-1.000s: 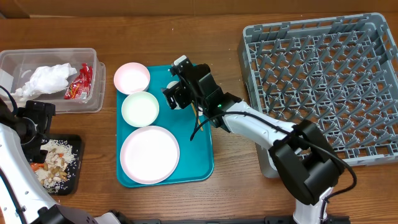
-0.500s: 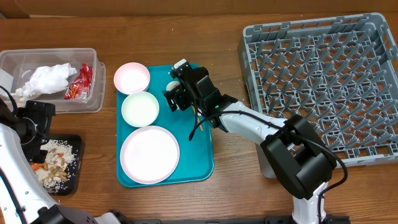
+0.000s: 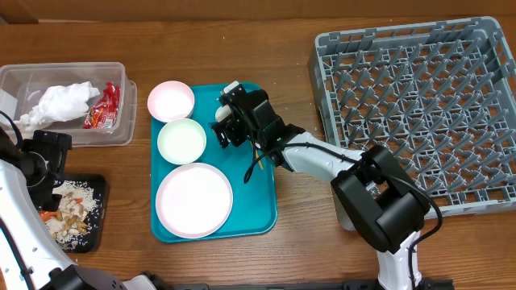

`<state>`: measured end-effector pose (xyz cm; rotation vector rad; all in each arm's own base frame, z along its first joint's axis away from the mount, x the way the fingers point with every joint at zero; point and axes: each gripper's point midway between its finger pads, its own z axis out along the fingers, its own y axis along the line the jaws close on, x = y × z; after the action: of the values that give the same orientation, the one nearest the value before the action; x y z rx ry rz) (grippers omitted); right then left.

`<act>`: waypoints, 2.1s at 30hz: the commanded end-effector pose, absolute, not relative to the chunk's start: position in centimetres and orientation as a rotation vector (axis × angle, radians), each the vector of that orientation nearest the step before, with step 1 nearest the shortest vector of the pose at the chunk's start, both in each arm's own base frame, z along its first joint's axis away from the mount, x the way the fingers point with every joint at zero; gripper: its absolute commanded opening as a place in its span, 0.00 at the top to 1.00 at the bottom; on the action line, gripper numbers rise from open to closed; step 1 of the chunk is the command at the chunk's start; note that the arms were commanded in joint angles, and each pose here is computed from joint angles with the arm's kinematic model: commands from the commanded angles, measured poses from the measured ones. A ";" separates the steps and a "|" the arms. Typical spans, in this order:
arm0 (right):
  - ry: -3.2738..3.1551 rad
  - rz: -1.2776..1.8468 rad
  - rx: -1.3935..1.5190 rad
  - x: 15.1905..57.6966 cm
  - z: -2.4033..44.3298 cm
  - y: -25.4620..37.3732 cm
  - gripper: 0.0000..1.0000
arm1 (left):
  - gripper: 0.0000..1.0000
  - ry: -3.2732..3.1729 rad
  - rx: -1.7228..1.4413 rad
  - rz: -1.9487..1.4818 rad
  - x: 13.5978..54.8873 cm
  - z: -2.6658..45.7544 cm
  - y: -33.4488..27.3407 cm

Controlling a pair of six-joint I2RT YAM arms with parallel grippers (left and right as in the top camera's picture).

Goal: Sort waste into correct bins and load items into the dishwasher
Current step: 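Grasp the clear cup with the right gripper, then carry the cup right and set it upside down in the dish rack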

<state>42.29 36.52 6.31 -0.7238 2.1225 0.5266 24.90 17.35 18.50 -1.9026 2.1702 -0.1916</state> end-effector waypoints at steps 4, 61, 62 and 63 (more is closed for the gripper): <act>2.110 0.533 -0.729 42.5 6.7 37.1 0.16 | 0.00 2.172 -1.894 -0.179 24.9 18.6 17.6; 1.973 -0.042 0.312 50.7 24.3 -10.3 0.38 | 0.00 2.172 -1.894 -0.179 24.9 18.6 17.6; 1.971 -0.055 0.331 50.5 24.2 -11.2 0.38 | 0.00 2.172 -1.894 -0.179 24.9 18.6 17.6; 1.966 -0.070 0.352 50.3 24.2 -12.4 0.38 | 0.00 2.172 -1.894 -0.179 24.9 18.6 17.6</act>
<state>50.57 -10.34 23.01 0.3228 2.0004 -0.0414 24.90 17.35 18.50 -1.9030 2.1699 -0.1917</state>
